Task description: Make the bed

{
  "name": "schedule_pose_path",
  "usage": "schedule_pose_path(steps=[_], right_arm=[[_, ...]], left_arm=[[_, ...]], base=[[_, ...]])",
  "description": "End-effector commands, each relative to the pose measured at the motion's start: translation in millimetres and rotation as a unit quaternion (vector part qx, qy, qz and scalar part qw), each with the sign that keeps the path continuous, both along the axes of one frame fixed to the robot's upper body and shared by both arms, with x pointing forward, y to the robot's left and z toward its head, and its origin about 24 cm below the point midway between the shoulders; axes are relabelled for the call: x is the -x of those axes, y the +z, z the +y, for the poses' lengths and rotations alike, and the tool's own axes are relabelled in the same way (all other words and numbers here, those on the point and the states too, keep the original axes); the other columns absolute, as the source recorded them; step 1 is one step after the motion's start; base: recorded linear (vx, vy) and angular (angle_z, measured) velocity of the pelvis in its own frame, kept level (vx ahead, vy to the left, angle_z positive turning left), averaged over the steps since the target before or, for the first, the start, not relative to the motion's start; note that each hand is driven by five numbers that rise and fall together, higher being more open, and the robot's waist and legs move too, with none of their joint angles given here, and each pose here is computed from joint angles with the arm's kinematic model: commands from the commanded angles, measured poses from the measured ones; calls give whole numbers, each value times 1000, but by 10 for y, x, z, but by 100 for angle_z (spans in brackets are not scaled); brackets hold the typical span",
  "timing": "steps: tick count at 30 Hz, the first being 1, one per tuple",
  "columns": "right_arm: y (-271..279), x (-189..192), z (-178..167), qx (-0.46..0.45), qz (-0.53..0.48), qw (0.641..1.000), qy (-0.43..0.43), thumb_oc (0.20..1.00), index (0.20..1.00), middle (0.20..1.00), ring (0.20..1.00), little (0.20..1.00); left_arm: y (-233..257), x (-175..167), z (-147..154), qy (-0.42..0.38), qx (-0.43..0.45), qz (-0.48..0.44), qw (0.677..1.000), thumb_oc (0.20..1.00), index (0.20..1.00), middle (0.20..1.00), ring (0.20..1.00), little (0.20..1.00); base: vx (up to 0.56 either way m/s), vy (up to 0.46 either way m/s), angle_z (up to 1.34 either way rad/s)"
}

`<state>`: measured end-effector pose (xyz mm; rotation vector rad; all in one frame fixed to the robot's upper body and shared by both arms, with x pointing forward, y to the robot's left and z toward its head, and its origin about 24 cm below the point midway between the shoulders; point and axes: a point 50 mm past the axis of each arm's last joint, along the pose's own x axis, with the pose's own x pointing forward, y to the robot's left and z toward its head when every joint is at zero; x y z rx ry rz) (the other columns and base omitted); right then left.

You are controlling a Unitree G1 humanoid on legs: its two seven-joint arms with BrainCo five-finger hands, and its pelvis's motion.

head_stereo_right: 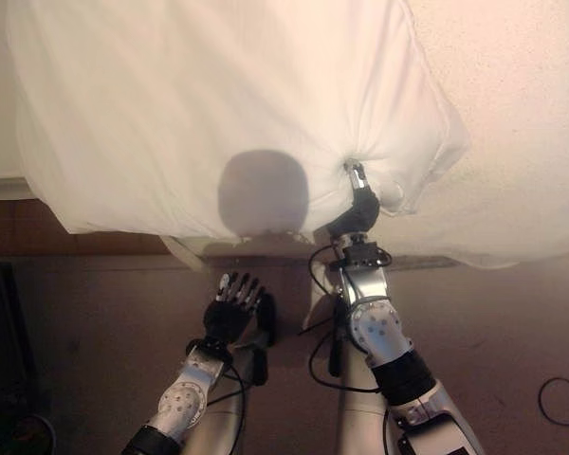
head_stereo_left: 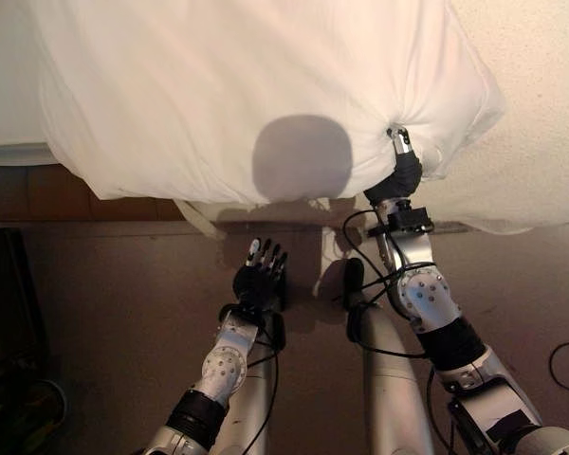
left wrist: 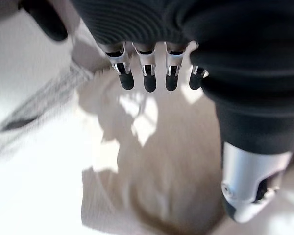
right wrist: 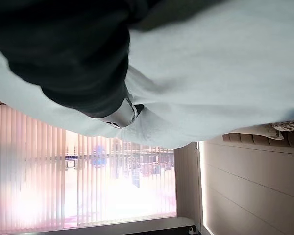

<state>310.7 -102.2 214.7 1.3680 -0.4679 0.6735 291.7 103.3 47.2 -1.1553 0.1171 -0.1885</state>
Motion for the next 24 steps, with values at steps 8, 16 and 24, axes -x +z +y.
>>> schedule_pose_path(steps=[8,16,24], right_arm=[[100,295,169,-40,-93,993,62,200,200,200,200,200],[33,275,159,-48,-75,994,55,200,200,200,200,200],[-3,266,121,-48,-66,996,45,200,200,200,200,200]], left_arm=[[702,-222,12,47,84,-154,983,1000,1000,1000,1000,1000],[1095,-316,175,91,108,-232,962,1000,1000,1000,1000,1000],[1232,-365,378,138,127,-255,949,1000,1000,1000,1000,1000]], base=[[-23,-2,-2],[0,0,0],[0,-4,-1]])
